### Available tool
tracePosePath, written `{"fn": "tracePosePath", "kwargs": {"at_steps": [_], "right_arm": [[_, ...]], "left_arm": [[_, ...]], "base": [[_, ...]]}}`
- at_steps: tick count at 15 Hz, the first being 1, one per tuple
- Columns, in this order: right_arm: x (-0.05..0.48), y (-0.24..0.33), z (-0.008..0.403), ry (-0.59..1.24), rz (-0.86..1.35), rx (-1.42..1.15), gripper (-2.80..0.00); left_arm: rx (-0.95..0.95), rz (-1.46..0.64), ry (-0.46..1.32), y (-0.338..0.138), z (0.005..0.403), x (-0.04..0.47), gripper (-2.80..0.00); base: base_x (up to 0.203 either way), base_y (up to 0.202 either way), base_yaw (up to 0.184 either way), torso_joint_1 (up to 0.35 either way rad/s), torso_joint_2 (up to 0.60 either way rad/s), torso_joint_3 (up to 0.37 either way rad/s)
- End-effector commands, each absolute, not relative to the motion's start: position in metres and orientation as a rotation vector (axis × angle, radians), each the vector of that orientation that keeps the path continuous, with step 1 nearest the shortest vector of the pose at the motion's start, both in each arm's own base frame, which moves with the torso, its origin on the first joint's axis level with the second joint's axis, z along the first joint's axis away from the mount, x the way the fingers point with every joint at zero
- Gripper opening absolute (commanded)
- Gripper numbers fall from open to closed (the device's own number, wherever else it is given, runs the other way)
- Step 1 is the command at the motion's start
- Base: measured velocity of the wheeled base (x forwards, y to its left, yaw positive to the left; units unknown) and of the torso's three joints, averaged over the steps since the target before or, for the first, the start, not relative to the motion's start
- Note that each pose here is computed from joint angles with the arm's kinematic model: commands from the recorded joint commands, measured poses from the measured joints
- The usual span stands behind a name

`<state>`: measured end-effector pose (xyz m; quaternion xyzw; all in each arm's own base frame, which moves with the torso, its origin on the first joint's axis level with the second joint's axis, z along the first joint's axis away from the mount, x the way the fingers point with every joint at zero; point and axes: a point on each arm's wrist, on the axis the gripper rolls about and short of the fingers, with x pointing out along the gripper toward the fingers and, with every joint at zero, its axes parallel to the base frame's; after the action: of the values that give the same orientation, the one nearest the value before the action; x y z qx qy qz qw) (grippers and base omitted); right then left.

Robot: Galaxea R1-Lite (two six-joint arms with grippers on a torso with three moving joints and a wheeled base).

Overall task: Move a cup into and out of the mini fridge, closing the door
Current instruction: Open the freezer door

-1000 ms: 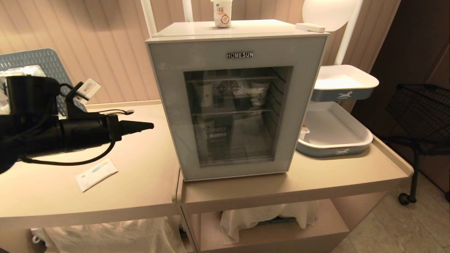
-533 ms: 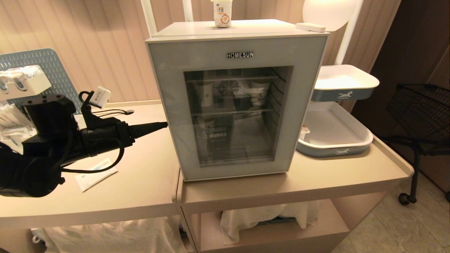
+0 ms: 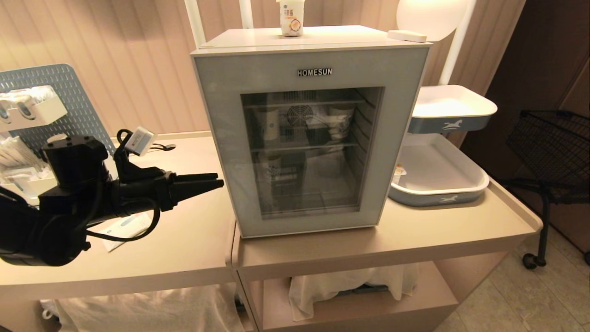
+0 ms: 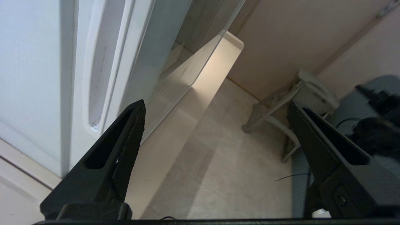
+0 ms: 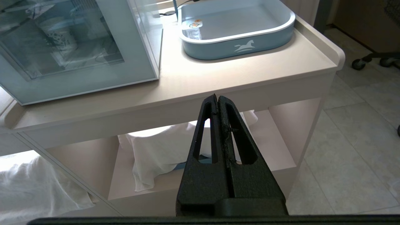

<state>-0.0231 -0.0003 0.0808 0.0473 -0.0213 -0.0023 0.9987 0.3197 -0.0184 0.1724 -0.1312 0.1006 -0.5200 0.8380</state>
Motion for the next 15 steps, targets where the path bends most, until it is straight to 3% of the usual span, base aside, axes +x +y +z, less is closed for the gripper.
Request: {"fn": "tracePosePath", "kwargs": {"at_steps": [1,15], "right_arm": [[-0.023,0.0,0.081,-0.043,-0.004,0.094,-2.8],[-0.023,0.0,0.081,-0.044,-0.004,0.091,-2.8]], "left_arm": [[-0.252,-1.108,0.207,-0.018,0.166,0.323,0.0],[-0.182,-1.103,0.19,-0.037,0.14,0.362,0.0]], "base": [[0.0,0.0,0.0,0.0,0.0,0.0],[0.0,0.0,0.0,0.0,0.0,0.0]]}}
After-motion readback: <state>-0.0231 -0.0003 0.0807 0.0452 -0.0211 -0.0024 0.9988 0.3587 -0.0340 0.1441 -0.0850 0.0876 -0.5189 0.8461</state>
